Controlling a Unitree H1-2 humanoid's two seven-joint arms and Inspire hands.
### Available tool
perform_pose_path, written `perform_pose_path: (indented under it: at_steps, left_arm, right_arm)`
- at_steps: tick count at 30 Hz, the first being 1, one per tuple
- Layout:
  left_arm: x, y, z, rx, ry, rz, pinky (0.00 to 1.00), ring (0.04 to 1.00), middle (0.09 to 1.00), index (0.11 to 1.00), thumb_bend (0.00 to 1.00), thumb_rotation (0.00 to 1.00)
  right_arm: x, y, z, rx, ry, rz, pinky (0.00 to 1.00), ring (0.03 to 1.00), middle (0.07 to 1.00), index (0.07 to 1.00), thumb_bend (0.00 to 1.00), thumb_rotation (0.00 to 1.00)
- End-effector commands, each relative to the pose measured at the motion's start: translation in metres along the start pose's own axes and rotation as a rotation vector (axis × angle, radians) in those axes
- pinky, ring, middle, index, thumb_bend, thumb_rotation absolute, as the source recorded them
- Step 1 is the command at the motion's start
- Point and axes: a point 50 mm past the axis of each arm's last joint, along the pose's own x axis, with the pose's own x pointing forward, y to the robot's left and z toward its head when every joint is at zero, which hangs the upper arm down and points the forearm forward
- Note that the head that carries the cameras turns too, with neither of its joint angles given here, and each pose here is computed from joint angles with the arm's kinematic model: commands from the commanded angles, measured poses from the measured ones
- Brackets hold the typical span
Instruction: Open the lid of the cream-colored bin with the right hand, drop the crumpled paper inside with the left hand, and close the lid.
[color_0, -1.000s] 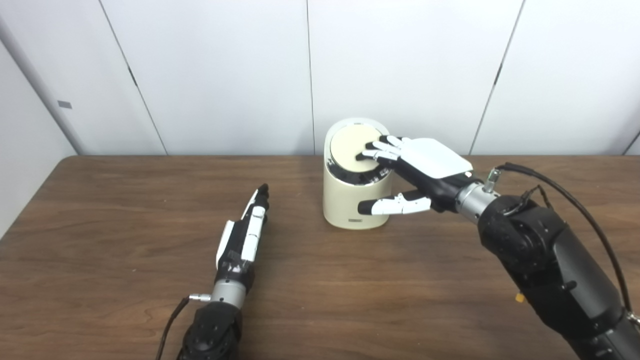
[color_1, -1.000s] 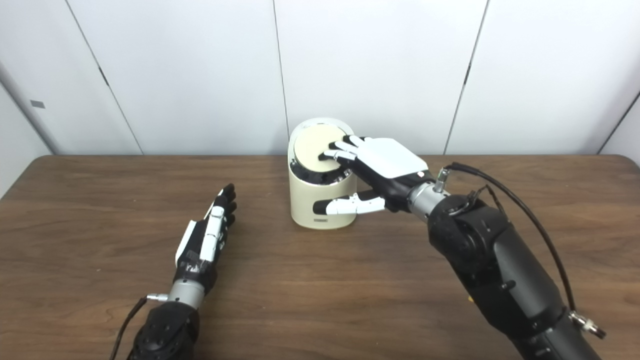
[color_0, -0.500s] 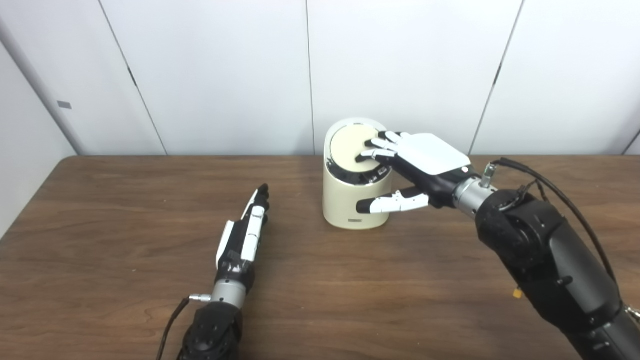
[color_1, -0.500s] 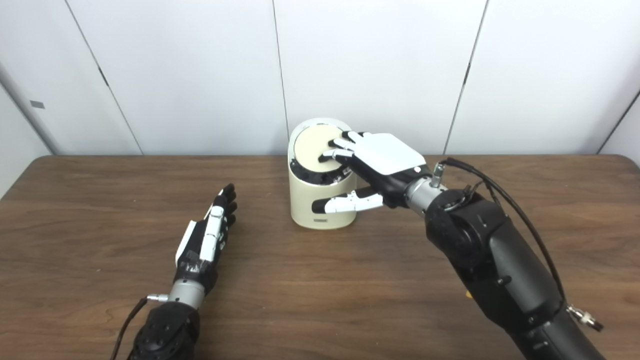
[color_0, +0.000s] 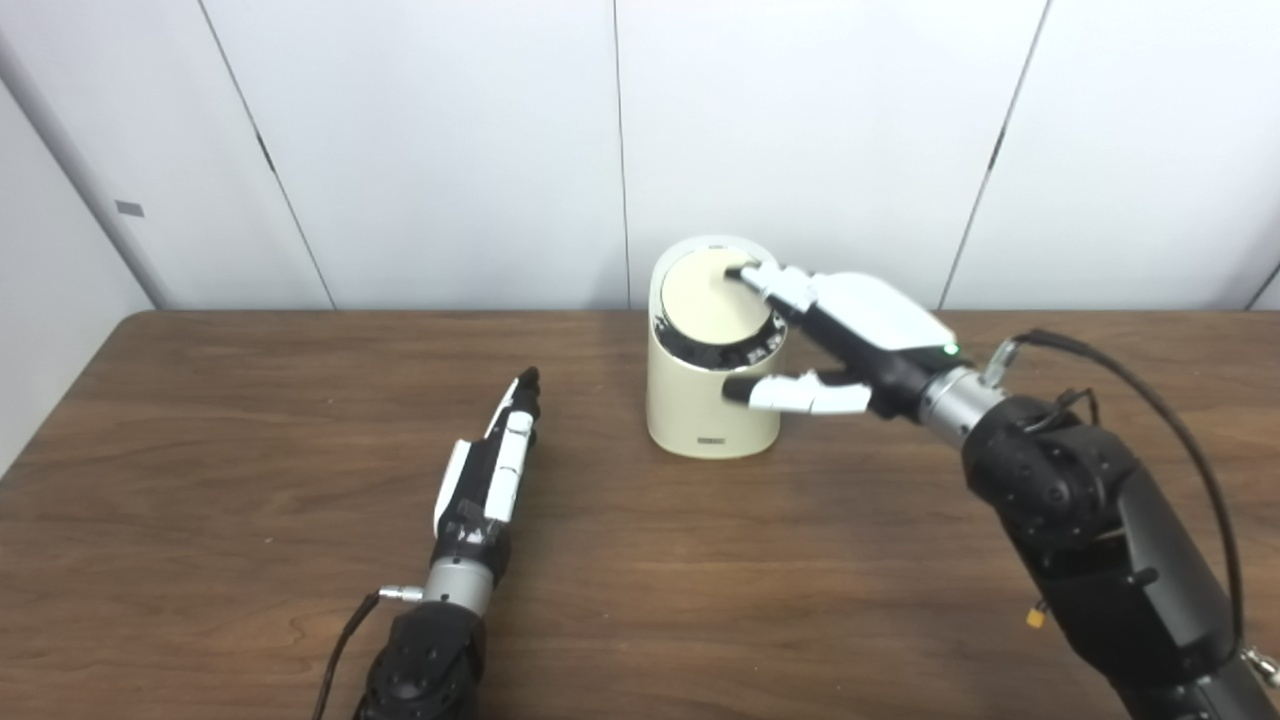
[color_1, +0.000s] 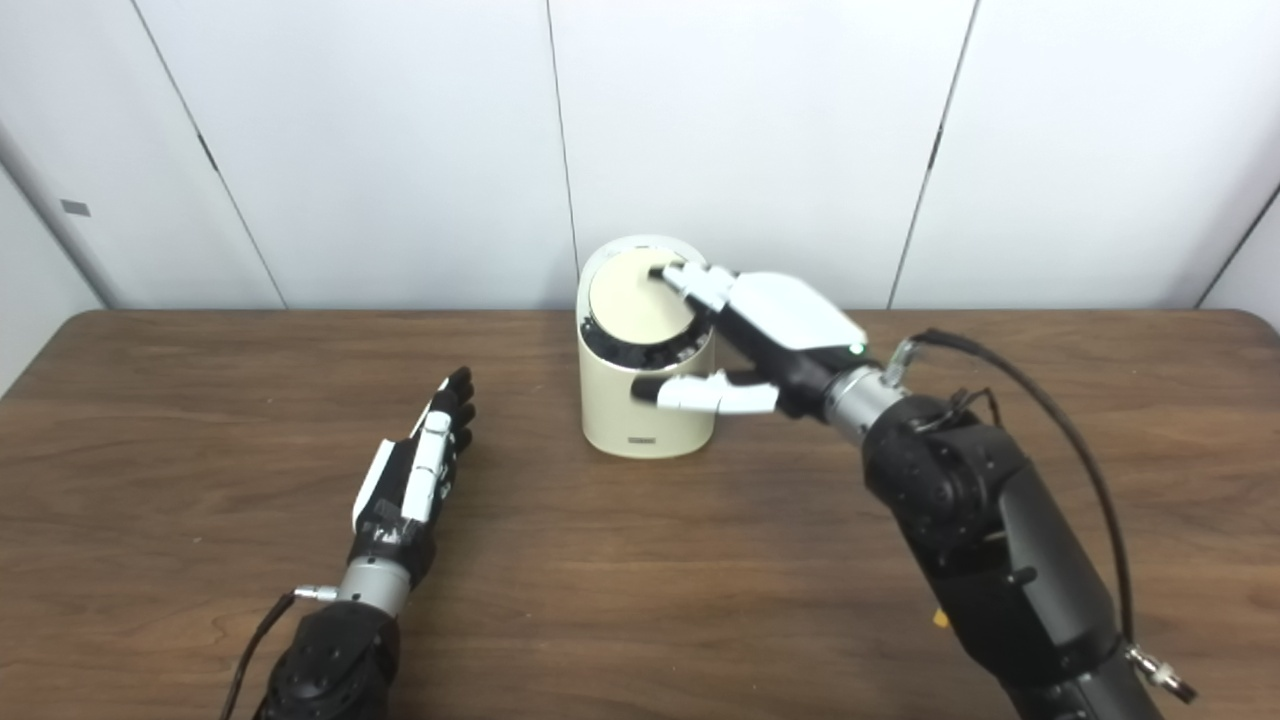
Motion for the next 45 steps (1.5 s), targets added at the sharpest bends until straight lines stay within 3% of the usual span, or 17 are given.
perform_pose_path:
  at_steps: [1,15,22,26,35,45]
  left_arm:
    - [0.004,-0.005,0.008,-0.010,-0.034,-0.020,1.00,1.000,1.000,1.000,0.58,1.00]
    - [-0.004,0.008,0.005,0.003,-0.042,-0.002,1.00,1.000,1.000,1.000,0.58,1.00]
    - [-0.010,0.017,0.005,-0.010,-0.051,0.021,1.00,1.000,1.000,1.000,0.58,1.00]
    - [-0.015,0.023,0.006,-0.050,-0.076,0.034,1.00,1.000,1.000,1.000,0.56,1.00]
    - [-0.035,0.038,0.015,-0.042,-0.118,0.079,1.00,1.000,1.000,1.000,0.52,1.00]
    - [-0.062,0.060,0.014,-0.031,-0.136,0.160,1.00,1.000,1.000,1.000,0.54,1.00]
  right_arm:
    - [0.002,-0.022,0.006,0.010,-0.027,-0.093,1.00,1.000,1.000,1.000,0.58,1.00]
    - [-0.043,-0.014,-0.046,0.263,0.152,-0.206,0.97,1.000,1.000,1.000,0.60,1.00]
    - [-0.065,0.009,-0.074,0.421,0.213,-0.256,0.96,0.999,0.999,1.000,0.63,1.00]
    - [-0.076,0.025,-0.083,0.590,0.224,-0.296,0.99,1.000,0.994,0.996,0.63,1.00]
    - [-0.099,0.072,-0.085,0.982,0.252,-0.373,1.00,1.000,1.000,1.000,0.65,1.00]
    - [-0.114,0.097,-0.071,1.104,0.267,-0.432,1.00,1.000,1.000,1.000,0.63,1.00]
